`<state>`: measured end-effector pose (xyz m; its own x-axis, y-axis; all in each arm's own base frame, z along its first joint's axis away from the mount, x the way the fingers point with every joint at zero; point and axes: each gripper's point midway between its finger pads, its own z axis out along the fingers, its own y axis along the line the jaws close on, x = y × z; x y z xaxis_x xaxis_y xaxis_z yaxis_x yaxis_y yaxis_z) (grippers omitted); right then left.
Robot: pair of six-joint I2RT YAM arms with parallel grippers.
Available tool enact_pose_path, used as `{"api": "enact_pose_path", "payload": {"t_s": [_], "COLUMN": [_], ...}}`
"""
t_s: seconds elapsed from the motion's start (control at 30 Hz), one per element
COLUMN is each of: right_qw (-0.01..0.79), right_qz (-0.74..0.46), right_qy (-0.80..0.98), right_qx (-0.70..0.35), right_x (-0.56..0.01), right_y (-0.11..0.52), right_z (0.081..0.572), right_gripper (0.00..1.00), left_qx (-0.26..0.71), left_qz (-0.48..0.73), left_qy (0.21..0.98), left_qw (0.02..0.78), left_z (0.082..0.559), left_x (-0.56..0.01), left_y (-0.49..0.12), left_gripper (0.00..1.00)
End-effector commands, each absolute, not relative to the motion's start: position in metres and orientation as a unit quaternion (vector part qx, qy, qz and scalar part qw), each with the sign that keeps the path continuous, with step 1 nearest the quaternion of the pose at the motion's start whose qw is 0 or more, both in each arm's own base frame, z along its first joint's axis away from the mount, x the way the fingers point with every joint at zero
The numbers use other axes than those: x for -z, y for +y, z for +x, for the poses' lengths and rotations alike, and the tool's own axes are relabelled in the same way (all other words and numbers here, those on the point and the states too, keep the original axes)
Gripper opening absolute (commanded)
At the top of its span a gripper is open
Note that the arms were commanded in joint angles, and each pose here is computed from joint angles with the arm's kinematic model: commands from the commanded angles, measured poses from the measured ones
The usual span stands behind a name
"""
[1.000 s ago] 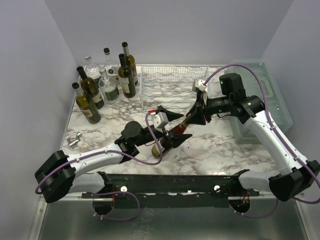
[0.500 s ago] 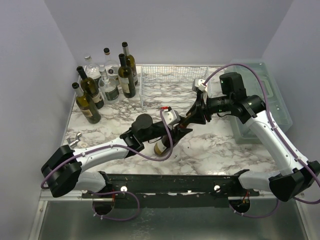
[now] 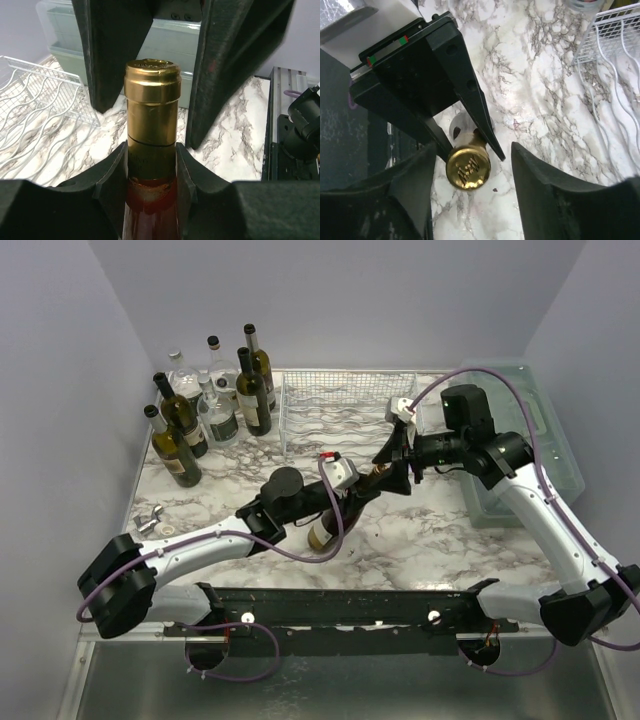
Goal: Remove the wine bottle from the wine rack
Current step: Pick up the wine bottle from the wine rack, then place the wine bottle at the center of the board.
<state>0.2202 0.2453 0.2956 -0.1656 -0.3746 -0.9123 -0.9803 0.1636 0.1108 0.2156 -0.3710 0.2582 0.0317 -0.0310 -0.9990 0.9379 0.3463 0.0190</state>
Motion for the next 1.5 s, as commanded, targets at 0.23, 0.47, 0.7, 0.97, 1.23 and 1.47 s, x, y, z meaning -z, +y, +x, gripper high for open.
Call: {"api": "enact_pose_path", "payload": {"t_s": [0.23,0.47,0.7,0.97,1.23,1.47], "right_qw": [0.430,0.467,0.482,0.453,0.469,0.478], "right_qz": [-0.511,-0.481,-0.448,-0.451,-0.453,-0.447], "right_qy": [0.597,0.607,0.646,0.645,0.638,0.652], "right_qx": [-0.444,-0.428,-0.386,-0.417,-0.409,-0.383], "right_x": [-0.354,-0.347,-0.290,-0.235,-0.222,-0.213], "right_y": [0.237,0.214,0.202,0.205,0.201,0.196], "right_z": [0.192,0.198,0.214,0.202,0.195,0.202], "right_gripper": [0.93,0.97,0.99,0.99,0.99,0.99], "left_qx": [0.393,0.380,0.361,0.316,0.246,0.185], "left_qz": [0.362,0.334,0.278,0.220,0.178,0.150], "left_qy": [0.551,0.548,0.553,0.559,0.562,0.565], "left_qw": [0.640,0.666,0.698,0.735,0.769,0.790], "left_z": [0.210,0.210,0.221,0.239,0.259,0.277], "left_x": [-0.287,-0.299,-0.317,-0.333,-0.347,-0.357], "left_y": [-0.340,-0.320,-0.289,-0.249,-0.206,-0.172], "left_gripper": [0.00,0.00,0.00,0.00,0.00,0.00]}}
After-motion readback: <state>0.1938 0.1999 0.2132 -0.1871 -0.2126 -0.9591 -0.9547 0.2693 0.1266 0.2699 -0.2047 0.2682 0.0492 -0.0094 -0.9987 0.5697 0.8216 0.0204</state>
